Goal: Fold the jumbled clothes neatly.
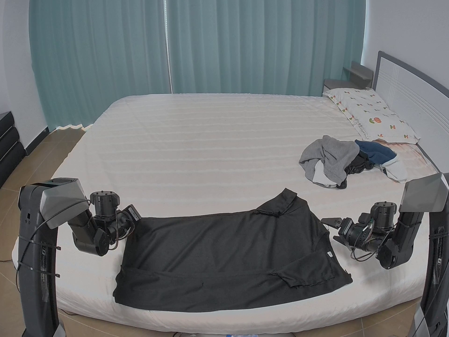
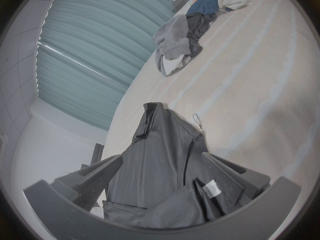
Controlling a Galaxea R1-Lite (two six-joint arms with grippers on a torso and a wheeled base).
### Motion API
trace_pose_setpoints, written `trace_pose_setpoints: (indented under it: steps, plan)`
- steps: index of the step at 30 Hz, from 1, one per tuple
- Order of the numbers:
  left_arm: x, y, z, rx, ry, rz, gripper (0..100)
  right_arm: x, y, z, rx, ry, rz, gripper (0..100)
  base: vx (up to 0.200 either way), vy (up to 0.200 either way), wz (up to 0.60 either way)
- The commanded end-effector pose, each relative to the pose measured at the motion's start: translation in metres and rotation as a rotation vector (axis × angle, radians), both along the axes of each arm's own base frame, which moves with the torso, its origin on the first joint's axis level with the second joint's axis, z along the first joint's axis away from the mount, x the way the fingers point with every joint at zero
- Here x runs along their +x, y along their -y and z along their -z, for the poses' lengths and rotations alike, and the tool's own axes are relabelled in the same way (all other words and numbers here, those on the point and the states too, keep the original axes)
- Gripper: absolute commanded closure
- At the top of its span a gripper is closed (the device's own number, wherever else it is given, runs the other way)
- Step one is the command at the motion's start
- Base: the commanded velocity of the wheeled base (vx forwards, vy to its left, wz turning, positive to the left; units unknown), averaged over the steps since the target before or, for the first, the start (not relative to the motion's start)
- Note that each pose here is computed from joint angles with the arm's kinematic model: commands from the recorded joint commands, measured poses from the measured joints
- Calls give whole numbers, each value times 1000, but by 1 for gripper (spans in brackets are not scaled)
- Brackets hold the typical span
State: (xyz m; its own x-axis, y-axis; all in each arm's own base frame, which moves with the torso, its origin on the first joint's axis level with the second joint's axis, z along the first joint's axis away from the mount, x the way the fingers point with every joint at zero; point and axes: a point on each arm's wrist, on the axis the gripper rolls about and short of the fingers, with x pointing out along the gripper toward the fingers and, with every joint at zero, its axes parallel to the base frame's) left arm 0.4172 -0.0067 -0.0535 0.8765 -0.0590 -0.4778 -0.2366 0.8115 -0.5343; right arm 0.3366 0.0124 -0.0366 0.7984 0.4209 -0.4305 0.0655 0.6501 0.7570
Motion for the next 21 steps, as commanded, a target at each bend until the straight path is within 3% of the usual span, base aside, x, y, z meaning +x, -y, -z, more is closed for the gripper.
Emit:
trace_pose_setpoints:
  steps: [1,5,10,16,21]
  plan:
    - [-6,3,-2,0,17,-26,100,14,-9,-6,-10,43,-9,0,0,0,0]
    - [-7,2,-12,-66,36,-64,100,31,-14,-13,-49,76,-25,0,0,0,0]
    - [-11,2,-21,-116,41,-87,100,63,-17,-23,-159,118,-26,0,0,0,0]
    - [-13,2,-18,-123,28,-81,100,121,-35,-3,-352,87,-1,0,0,0,0]
    - [-13,1,-18,-125,29,-80,100,141,-39,17,-358,84,-10,0,0,0,0]
